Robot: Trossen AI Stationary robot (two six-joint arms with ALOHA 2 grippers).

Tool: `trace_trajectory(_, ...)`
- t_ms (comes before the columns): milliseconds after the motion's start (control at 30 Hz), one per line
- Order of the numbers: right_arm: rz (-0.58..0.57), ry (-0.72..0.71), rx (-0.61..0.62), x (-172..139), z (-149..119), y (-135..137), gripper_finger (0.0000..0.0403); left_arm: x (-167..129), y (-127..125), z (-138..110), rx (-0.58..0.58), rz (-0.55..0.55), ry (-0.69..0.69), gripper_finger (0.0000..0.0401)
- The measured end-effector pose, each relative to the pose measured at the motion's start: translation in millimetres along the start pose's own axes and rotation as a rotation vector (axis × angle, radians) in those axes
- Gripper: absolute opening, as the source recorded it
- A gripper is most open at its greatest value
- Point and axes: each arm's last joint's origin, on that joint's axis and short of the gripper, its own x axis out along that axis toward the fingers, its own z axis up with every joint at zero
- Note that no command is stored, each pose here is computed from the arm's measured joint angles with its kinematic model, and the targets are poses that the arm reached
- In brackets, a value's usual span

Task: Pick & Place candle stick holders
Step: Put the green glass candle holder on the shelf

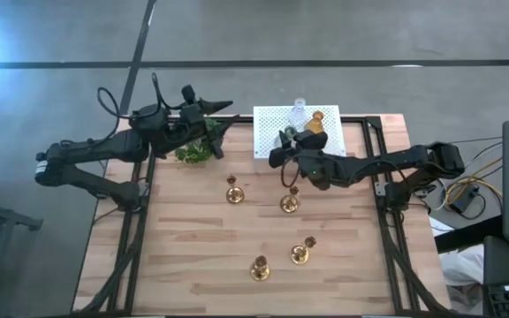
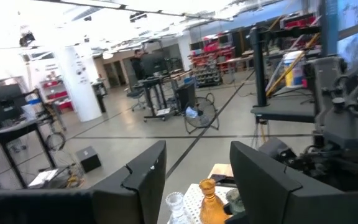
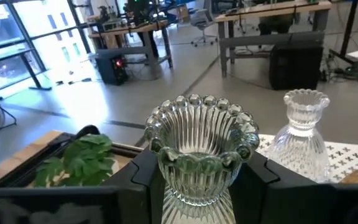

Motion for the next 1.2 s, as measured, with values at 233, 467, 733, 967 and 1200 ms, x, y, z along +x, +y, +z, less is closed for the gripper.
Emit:
trace_trajectory(233,-0.116,-0.026,-0.032,18,-15,1,0.0119,1,2,-1,0.057,0.019,0.005,0.0183)
trace_trajectory(467,-0.224,-0.023,-0.091,57,-46,17,0.0119,1,2,-3,0.093,0.020,0.011,0.0183)
trace_trajectory(733,-0.348,-0.098,-0.049,84,-46,36,0.0119,-2,4,-1,0.164,0.020,0.011,0.0183)
trace_trajectory(967,-0.414,-0.119,-0.061,81,-36,34,0.0119,-4,5,-1,0.189,0.019,0.023,0.0183)
trace_trajectory(1200,-0.443,-0.094,0.018,76,-46,21,0.0119,-4,5,-3,0.194,0.015,0.037,0.0183)
